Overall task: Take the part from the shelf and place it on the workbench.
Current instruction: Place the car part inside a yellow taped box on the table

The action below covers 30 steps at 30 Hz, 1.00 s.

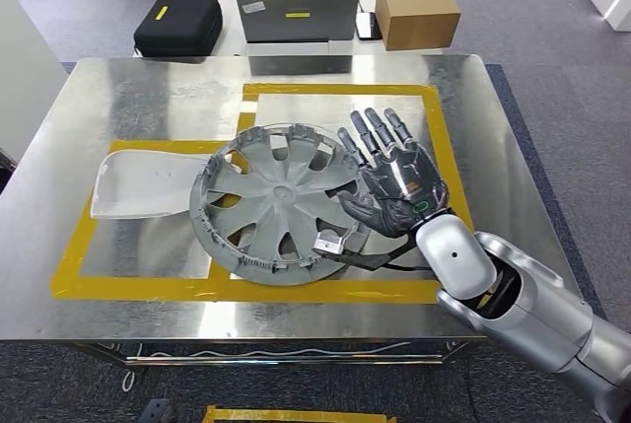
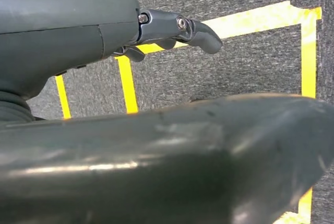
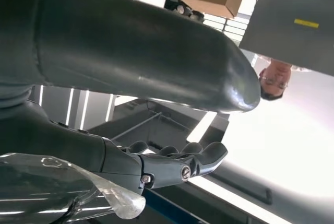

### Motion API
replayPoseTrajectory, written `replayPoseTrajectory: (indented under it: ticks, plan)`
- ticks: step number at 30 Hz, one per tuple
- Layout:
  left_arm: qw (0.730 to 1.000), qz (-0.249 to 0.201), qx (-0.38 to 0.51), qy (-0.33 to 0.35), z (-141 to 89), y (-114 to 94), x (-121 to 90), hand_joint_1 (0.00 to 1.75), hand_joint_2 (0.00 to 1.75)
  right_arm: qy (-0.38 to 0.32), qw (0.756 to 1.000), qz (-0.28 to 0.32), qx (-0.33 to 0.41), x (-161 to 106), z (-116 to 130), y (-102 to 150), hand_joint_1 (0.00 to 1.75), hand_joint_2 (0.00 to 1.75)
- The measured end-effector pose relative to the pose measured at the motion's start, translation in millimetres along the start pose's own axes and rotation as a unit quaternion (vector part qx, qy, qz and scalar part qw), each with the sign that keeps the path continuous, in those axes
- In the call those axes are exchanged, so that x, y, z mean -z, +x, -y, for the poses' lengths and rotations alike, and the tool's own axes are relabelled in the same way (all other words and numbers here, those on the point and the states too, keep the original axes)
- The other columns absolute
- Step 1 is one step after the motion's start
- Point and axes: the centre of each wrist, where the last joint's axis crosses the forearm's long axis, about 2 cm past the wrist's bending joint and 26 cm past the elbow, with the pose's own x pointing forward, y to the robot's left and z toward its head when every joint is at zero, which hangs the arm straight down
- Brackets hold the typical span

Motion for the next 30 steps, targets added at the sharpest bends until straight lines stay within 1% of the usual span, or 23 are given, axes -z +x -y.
replayPoseTrajectory:
  ticks: [5,12,19,30]
  plan:
    - [1.000,0.005,-0.007,-0.003,1,0,0,0.00,0.00,-0.034,0.999,0.002,-0.005,-5,8,-1,0.00,0.00]
    - [1.000,0.015,-0.012,-0.007,1,0,0,0.00,0.00,-0.085,0.996,0.013,0.005,-13,17,10,0.00,0.00]
    - [1.000,0.014,-0.016,0.000,1,0,0,0.00,0.00,-0.108,0.994,0.013,0.018,-23,15,21,0.00,0.00]
    - [0.999,0.009,-0.029,0.016,-3,-1,0,0.00,0.00,-0.118,0.992,0.005,0.039,-39,6,36,0.00,0.00]
